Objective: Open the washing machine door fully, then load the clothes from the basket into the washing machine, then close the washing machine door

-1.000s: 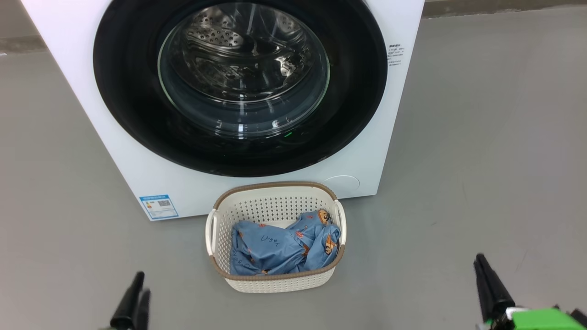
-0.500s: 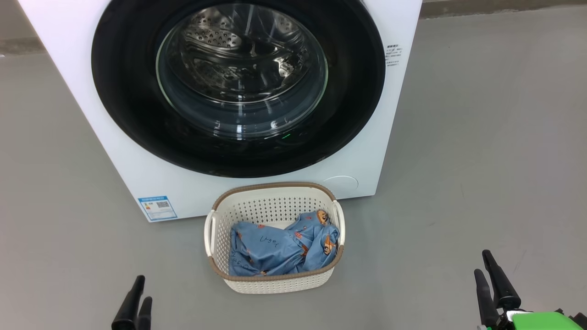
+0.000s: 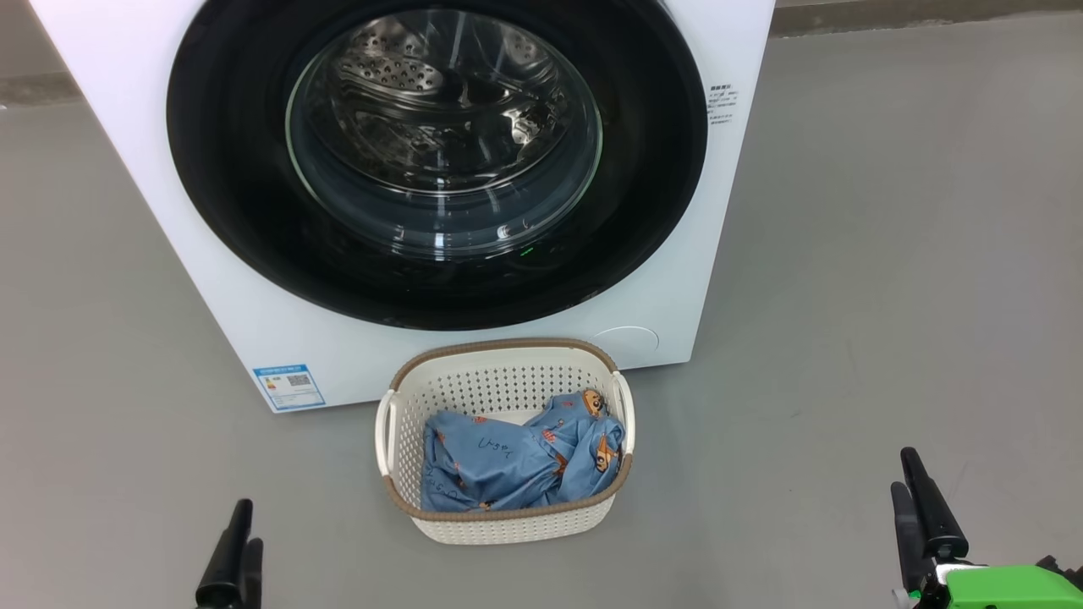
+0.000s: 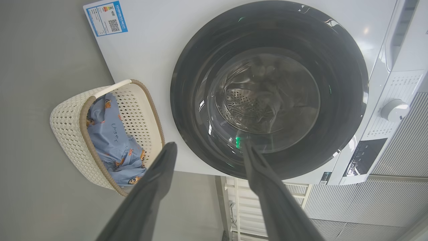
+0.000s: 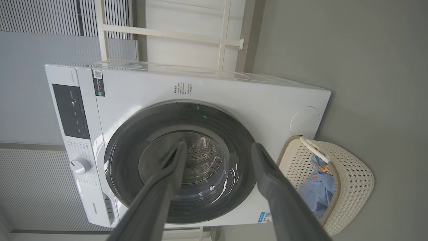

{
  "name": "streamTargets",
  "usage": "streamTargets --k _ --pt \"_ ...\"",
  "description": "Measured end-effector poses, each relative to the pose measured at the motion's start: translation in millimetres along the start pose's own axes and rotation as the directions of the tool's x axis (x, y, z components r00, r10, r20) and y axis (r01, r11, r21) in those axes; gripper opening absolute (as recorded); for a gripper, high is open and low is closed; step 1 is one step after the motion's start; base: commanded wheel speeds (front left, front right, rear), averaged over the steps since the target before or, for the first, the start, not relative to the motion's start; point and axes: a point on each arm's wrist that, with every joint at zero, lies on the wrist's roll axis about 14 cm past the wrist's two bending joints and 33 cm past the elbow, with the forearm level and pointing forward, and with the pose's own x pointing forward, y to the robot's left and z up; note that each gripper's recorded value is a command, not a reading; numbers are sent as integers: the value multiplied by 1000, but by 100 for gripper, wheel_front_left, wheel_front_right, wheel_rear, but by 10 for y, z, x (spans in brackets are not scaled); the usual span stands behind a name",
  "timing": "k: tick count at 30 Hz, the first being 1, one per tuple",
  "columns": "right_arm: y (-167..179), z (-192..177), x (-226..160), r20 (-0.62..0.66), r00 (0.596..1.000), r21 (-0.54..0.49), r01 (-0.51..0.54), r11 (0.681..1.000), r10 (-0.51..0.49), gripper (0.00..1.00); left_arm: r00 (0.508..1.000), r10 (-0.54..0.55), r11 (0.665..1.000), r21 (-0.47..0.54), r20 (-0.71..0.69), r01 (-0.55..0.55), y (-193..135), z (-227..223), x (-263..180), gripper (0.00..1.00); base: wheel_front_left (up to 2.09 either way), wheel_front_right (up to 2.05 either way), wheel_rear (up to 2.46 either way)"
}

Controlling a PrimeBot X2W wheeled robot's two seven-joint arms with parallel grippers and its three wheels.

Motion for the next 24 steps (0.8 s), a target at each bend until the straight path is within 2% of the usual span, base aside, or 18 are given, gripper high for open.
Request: streamTargets --k 15,24 --pt "254 84 38 38 996 -153 -72 986 78 100 997 -63 989 136 44 57 -207 114 30 100 0 0 0" --pt "429 30 61 24 991 -309 -120 943 134 100 992 -117 959 267 56 98 -376 140 37 100 0 0 0"
